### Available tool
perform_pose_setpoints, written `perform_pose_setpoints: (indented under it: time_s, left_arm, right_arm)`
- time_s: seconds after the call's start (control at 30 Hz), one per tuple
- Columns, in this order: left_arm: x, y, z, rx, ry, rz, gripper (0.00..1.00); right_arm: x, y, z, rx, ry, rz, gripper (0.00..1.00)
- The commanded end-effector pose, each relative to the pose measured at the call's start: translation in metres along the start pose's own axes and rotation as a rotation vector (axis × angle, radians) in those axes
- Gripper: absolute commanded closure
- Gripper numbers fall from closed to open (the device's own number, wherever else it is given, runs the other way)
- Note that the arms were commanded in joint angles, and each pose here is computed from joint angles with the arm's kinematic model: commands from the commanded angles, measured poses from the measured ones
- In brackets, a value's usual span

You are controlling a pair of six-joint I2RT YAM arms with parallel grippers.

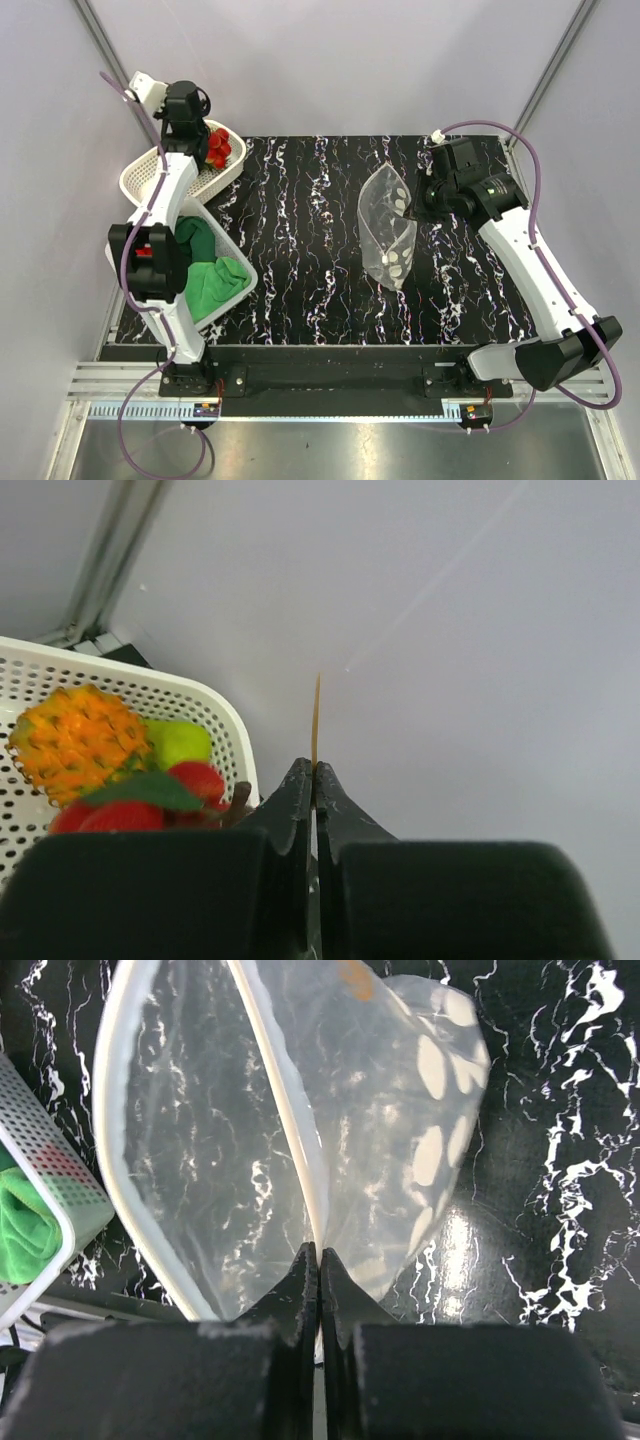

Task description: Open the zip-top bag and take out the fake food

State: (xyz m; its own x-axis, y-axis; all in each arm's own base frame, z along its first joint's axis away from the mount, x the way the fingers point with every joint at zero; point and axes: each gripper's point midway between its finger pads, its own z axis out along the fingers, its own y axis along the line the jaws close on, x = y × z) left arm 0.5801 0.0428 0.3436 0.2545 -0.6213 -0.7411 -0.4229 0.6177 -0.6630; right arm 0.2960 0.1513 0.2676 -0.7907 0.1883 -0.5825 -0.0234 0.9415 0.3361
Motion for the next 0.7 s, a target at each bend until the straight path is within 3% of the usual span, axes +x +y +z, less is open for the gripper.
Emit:
perform_pose_setpoints:
  time_s: [0.0,0.47,0.6,0.67]
  left_arm:
    - [-0.037,0.005,0.023,-0.069,-0.208,-0.056,1.0]
    - [-0.01,0.102,0.06,-0.268,-0.171,0.082,0.99]
    - [-0.004,0.116,0.053,-0.298,-0.119,0.071,0.54]
    - [0.002,0.119,0.047,-0.304,-0.066,0.094,0.13]
  right_arm:
    - [-0.013,-0.003,-0.008,0.031,-0.043,-0.007,1.0]
    - [-0.01,-0.011,-0.001,0.064,-0.014,-0.002,1.0]
    - [-0.014,-0.013,0.003,0.079,-0.007,0.003,1.0]
    - [-0.016,-0.013,0.003,0.08,-0.009,0.006,1.0]
